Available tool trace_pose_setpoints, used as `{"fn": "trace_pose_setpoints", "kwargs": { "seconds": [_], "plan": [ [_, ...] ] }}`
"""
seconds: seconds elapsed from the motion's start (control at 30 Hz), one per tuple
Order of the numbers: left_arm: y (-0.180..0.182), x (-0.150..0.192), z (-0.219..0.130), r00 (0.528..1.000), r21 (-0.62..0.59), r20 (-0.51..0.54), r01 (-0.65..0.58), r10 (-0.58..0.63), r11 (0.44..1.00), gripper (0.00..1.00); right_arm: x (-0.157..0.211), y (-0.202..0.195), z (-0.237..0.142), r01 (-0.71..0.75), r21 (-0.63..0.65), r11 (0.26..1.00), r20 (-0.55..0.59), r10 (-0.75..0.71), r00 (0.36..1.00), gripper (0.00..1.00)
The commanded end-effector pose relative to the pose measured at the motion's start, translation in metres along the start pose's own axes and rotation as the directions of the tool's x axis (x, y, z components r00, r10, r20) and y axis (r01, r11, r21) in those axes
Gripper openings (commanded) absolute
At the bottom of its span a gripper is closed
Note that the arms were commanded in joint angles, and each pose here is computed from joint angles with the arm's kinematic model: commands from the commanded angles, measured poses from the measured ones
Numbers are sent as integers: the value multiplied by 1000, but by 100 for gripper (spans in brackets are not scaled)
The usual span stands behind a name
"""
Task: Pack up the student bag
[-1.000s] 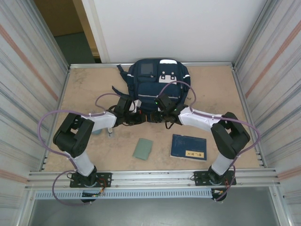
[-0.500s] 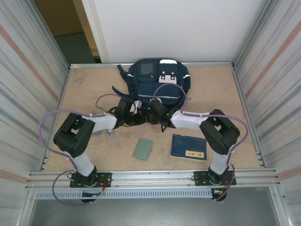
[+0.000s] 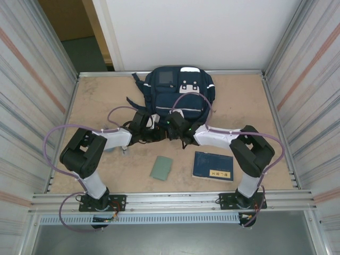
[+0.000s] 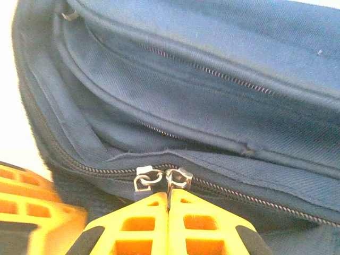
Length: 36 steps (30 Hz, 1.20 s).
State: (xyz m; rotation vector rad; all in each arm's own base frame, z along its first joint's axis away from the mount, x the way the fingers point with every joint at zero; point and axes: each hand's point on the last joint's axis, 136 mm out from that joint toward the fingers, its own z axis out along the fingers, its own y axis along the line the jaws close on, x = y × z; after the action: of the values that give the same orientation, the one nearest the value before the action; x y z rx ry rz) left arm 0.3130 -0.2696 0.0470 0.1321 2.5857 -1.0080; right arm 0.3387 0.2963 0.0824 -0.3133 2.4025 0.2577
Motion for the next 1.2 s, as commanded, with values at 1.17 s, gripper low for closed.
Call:
{"fn": "trace_pose_setpoints", "kwargs": {
  "seconds": [1.17],
  "plan": [
    [17,-27,-12,971,-38,124,211,-205,977,56,-2,0,-5,21,-277,961,-80,-44,996,30]
  ]
}}
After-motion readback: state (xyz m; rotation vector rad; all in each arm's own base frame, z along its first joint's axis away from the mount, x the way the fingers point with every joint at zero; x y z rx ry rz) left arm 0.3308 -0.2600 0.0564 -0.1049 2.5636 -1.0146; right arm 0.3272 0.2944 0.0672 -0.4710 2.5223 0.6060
